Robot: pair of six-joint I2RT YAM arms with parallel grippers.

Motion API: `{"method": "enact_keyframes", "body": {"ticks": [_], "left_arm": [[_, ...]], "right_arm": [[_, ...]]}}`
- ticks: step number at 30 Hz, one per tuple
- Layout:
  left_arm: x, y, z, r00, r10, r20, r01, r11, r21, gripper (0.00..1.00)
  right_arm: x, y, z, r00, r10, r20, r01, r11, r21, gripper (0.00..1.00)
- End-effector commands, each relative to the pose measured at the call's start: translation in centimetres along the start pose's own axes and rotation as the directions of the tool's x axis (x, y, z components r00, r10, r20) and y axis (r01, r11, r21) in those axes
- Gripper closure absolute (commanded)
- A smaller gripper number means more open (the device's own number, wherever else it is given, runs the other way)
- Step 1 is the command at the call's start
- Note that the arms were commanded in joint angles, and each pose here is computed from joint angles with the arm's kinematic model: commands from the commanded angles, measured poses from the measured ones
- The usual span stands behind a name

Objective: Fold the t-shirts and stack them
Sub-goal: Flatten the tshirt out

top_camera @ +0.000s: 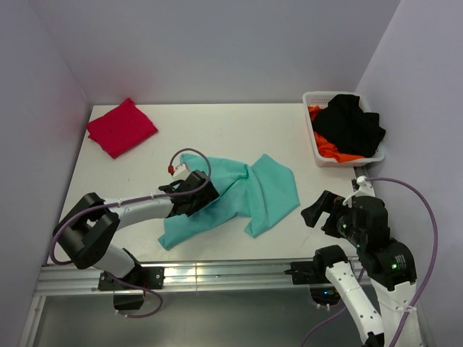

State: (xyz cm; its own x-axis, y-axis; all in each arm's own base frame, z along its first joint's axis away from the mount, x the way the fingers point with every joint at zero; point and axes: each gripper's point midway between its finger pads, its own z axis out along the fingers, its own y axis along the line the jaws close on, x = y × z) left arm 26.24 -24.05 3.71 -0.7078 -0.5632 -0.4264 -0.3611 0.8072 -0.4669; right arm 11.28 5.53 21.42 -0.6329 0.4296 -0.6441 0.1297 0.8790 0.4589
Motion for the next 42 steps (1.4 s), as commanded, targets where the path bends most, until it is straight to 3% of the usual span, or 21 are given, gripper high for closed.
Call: {"method": "enact_keyframes", "body": {"ticks": [1, 8, 24, 42], "left_arm": [[0.3, -0.2, -0.4, 1.0, -0.02, -0.005, 0.02, 0.999, -0.029, 0.07], [-1.5, -2.4, -3.1, 0.997, -0.052, 0.049, 0.051, 0.998, 0.026, 0.09], [1.6, -0.4, -0.3, 1.0, -0.01, -0.005, 0.01, 0.998, -0.063, 0.1], [0.2, -2.8, 1.0, 1.0, 0.008, 0.027, -0.006, 0.997, -0.073, 0.12]], "right_arm": [[-0.9, 0.3, -0.5, 0.999, -0.035, 0.019, 0.035, 0.999, 0.001, 0.0], [-0.8, 0.3, -0.4, 0.999, -0.044, 0.017, 0.044, 0.999, -0.008, 0.0], [-0.6, 0.2, -0.6, 0.999, -0.047, 0.018, 0.047, 0.999, -0.01, 0.0], [-0.3, 0.1, -0.5, 0.999, -0.048, 0.007, 0.049, 0.999, -0.011, 0.0]]}}
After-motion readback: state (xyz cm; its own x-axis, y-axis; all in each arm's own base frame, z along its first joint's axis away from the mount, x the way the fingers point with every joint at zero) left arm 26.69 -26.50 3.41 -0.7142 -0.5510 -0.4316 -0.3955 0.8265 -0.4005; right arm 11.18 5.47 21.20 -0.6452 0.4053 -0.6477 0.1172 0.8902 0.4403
